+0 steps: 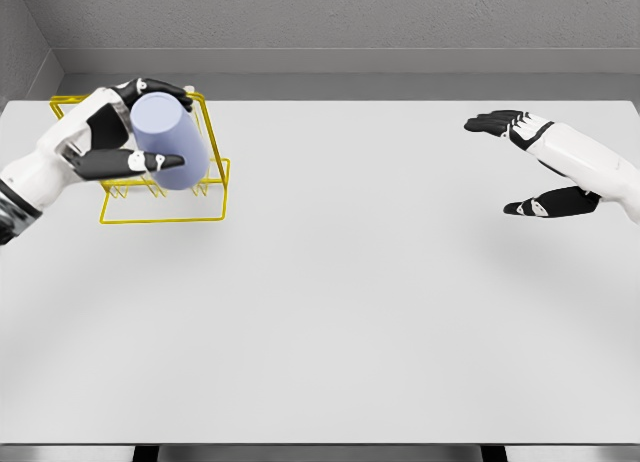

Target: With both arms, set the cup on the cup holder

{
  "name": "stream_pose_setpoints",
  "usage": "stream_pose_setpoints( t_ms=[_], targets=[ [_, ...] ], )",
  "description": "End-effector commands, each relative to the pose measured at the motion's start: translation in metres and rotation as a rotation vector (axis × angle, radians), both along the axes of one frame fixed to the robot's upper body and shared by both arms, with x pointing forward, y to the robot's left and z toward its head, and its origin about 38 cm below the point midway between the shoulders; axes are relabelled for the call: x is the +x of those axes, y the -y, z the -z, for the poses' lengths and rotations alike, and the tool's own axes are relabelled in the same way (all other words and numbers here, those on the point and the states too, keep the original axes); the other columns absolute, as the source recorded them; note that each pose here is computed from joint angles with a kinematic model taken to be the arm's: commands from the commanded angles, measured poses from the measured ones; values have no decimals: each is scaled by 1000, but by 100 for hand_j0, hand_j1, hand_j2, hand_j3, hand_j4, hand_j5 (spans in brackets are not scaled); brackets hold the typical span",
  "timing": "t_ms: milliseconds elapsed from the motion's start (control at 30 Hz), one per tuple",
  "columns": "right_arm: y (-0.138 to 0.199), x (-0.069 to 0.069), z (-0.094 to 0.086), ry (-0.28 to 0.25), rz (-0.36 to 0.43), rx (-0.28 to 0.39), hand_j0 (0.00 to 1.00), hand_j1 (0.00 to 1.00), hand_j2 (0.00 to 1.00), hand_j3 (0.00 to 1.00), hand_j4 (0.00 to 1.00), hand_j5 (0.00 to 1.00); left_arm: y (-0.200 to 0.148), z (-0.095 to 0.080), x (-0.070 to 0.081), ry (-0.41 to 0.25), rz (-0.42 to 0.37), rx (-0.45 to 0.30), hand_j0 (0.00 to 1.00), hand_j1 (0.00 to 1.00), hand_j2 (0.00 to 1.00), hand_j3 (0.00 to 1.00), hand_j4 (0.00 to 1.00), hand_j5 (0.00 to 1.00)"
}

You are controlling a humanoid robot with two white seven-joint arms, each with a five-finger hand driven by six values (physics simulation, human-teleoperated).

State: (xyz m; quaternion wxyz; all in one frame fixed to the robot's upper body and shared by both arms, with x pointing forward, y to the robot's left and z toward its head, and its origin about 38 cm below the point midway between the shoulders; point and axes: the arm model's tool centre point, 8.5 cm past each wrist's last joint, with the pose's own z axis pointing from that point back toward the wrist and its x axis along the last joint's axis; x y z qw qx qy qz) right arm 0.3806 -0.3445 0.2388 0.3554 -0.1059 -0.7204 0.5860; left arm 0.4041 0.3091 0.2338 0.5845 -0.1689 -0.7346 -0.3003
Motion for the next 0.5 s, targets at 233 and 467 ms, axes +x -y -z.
stream_pose_setpoints(
  t_ms=[233, 467],
  targets=[
    [-1, 0, -1, 0, -2, 7, 100, 100, 100, 100, 100, 100, -1, 4, 7, -12, -16, -16, 66, 66, 66, 66, 66, 66],
    [-1, 0, -1, 1, -2, 12, 100, 100, 100, 100, 100, 100, 1, 6, 10, -14, -19, -26, 67, 67, 67, 67, 67, 67]
  ],
)
